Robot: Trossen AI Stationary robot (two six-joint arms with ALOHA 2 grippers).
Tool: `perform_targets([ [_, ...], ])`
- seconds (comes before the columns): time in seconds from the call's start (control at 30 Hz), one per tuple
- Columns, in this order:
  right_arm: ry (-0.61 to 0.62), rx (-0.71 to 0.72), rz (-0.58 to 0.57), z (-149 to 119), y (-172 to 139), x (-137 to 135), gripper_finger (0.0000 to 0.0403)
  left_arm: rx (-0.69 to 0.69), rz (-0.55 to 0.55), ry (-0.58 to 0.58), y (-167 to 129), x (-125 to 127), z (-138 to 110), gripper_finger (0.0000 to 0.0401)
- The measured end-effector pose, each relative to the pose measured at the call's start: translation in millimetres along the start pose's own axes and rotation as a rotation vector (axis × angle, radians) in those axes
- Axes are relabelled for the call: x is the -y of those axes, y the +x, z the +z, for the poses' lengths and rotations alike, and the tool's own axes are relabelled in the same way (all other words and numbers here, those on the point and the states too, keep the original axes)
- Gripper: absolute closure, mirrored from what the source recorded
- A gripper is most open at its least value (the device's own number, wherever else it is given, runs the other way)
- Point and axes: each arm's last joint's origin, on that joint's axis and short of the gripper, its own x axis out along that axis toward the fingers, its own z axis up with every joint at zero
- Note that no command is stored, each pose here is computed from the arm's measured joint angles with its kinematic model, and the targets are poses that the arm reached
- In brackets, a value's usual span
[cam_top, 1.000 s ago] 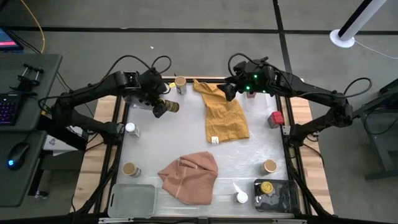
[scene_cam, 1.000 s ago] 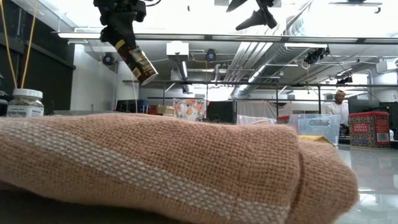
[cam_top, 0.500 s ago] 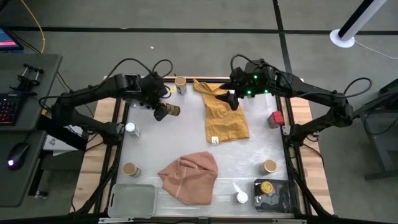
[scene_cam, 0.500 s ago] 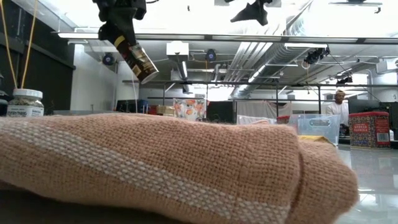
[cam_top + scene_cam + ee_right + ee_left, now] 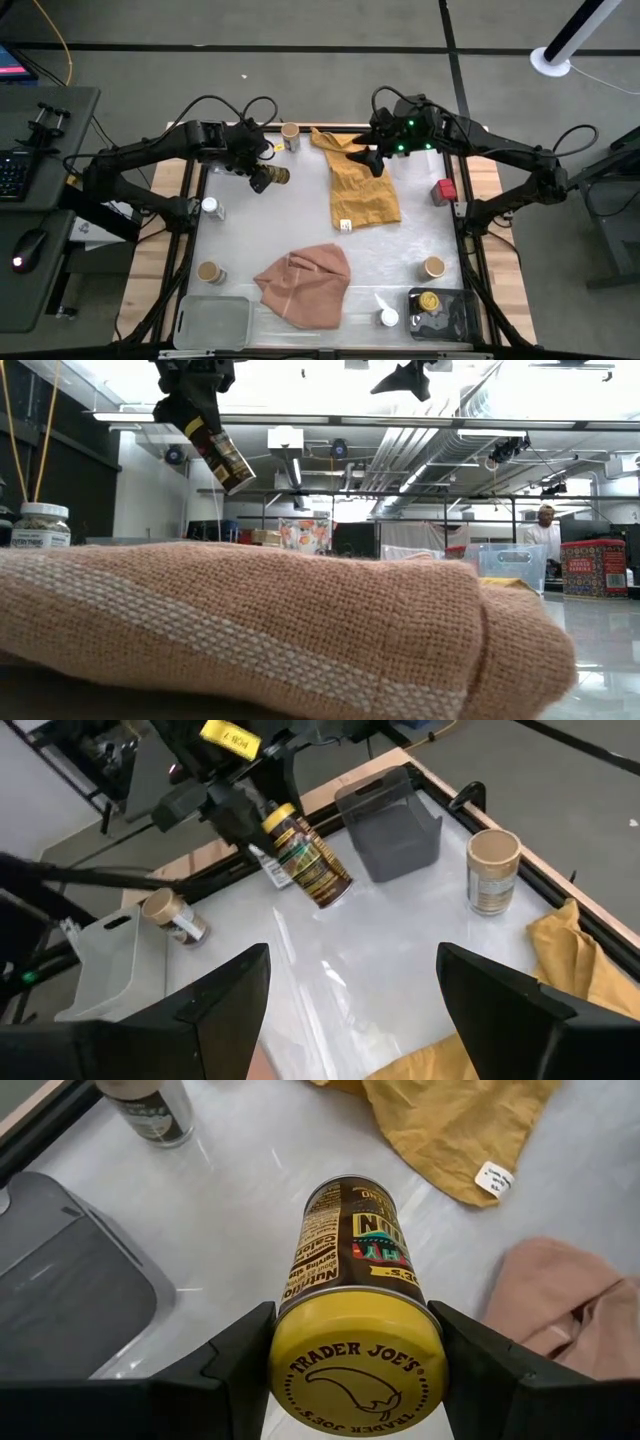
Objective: Sort spices by type
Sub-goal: Put the yellow seasoning bottle into the bottom right black bin
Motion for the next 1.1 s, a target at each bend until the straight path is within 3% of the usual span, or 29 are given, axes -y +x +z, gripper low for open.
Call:
perform_targets([
  [0.47,0.099,0.078,0.003,6.3,0.2,-4.5,0.0121,0.012,0.001,-0.041,-5.9,-10.2,0.5,0.0197],
  [0.73,0.058,0.064,0.065,4.7,4.3,-12.5,0.0121,0.038,-0.070,0.057,-18.1,-3.5,-6.9,0.0197],
  [0.93,0.049,-0.020,0.182,-4.8,-1.1,-29.7,0.0121,0.109,-0.225,0.196,-19.2,20.2,-4.0,0.0197],
  [1.1,0.054,-0.119,0.221,-20.3,-14.2,-50.7,0.0121,0.115,-0.304,0.308,-3.0,60.9,-5.9,0.0197],
])
